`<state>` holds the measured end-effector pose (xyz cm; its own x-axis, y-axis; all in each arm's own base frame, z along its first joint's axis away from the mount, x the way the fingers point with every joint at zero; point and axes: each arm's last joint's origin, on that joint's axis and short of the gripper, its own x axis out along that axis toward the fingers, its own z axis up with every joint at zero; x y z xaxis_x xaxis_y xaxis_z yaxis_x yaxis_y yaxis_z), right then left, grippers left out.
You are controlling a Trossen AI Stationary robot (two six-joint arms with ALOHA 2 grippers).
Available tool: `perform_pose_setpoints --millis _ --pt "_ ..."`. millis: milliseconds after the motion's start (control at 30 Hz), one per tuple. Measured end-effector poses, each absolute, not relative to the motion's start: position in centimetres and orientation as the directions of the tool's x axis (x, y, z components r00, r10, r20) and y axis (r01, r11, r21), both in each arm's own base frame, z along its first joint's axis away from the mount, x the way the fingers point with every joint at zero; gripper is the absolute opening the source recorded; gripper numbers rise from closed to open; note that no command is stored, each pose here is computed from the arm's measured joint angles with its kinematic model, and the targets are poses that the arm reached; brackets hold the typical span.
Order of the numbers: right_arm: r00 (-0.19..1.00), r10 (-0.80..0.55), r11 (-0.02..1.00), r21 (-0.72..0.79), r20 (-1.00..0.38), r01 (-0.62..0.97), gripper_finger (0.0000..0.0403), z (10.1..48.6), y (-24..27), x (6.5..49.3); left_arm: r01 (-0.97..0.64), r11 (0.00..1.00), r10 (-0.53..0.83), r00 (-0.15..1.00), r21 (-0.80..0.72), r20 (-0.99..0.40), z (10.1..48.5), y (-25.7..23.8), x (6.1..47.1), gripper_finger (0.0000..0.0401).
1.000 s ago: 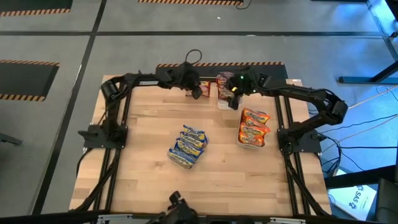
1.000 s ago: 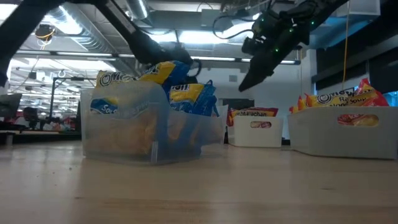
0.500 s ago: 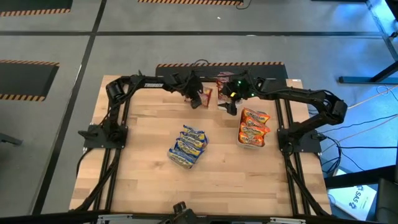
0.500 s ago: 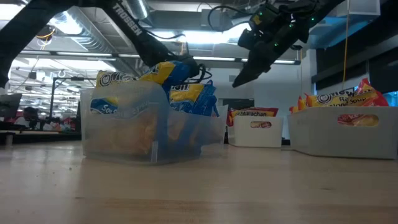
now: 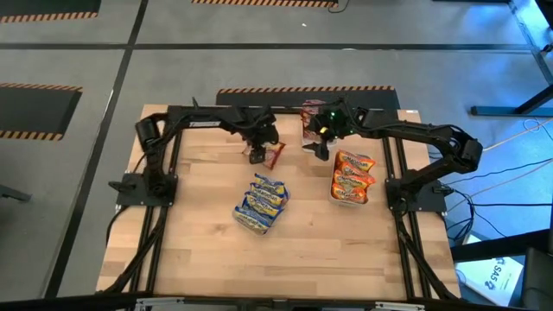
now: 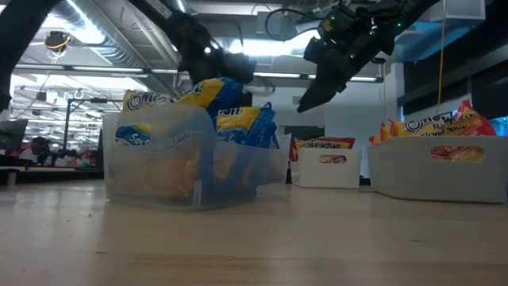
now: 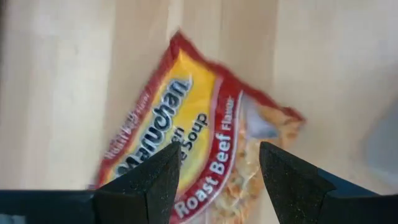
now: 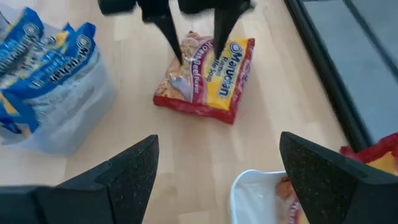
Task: Sort Maruchan noodles
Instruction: Put the red noodle pack into the white bin
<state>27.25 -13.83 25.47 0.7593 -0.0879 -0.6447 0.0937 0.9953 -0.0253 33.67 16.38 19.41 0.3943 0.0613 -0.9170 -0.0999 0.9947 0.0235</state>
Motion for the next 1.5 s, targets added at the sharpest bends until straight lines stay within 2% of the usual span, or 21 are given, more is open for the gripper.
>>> perform_pose_setpoints --millis 133,267,467,600,700,867,1067,1267,1500 --pt "0.766 -0.070 0.995 0.009 -0.639 0.098 0.0316 25.5 -13.8 27.3 -0.116 0.993 0.086 0.460 0.036 -0.884 22.4 15.3 33.1 0.0212" --pt "0.780 -0.051 0.994 0.044 -0.623 0.101 0.0316 25.4 -13.7 27.7 -0.150 0.989 0.091 0.489 0.020 -0.868 22.8 13.9 31.6 0.0212" --pt "0.813 -0.081 0.970 0.142 -0.576 0.197 0.0316 24.3 -14.4 29.8 -0.277 0.960 0.189 0.553 0.035 -0.812 18.1 12.6 28.1 0.0212" --pt "0.798 -0.072 0.950 0.202 -0.599 0.237 0.0316 23.4 -15.6 32.1 -0.380 0.925 0.245 0.606 -0.005 -0.757 15.9 12.4 26.5 0.0212" --pt "0.768 -0.060 0.943 0.216 -0.638 0.253 0.0316 22.6 -16.7 34.2 -0.411 0.911 0.245 0.596 -0.029 -0.764 14.7 12.1 25.6 0.0212" --pt "0.693 -0.024 0.928 0.242 -0.721 0.285 0.0316 20.7 -18.4 37.5 -0.417 0.908 0.247 0.589 -0.027 -0.770 13.9 11.7 25.1 0.0212" --pt "0.620 0.020 0.909 0.273 -0.784 0.316 0.0316 18.6 -20.0 40.4 -0.385 0.914 0.335 0.543 0.127 -0.770 13.0 11.8 24.1 0.0212" --pt "0.631 0.043 0.882 0.326 -0.775 0.341 0.0316 18.5 -20.3 41.2 -0.337 0.932 0.334 0.651 0.134 -0.682 12.2 11.6 23.6 0.0212" --pt "0.610 0.052 0.837 0.367 -0.791 0.405 0.0316 18.5 -20.2 41.0 -0.291 0.949 0.298 0.707 0.120 -0.642 11.3 11.0 22.8 0.0212"
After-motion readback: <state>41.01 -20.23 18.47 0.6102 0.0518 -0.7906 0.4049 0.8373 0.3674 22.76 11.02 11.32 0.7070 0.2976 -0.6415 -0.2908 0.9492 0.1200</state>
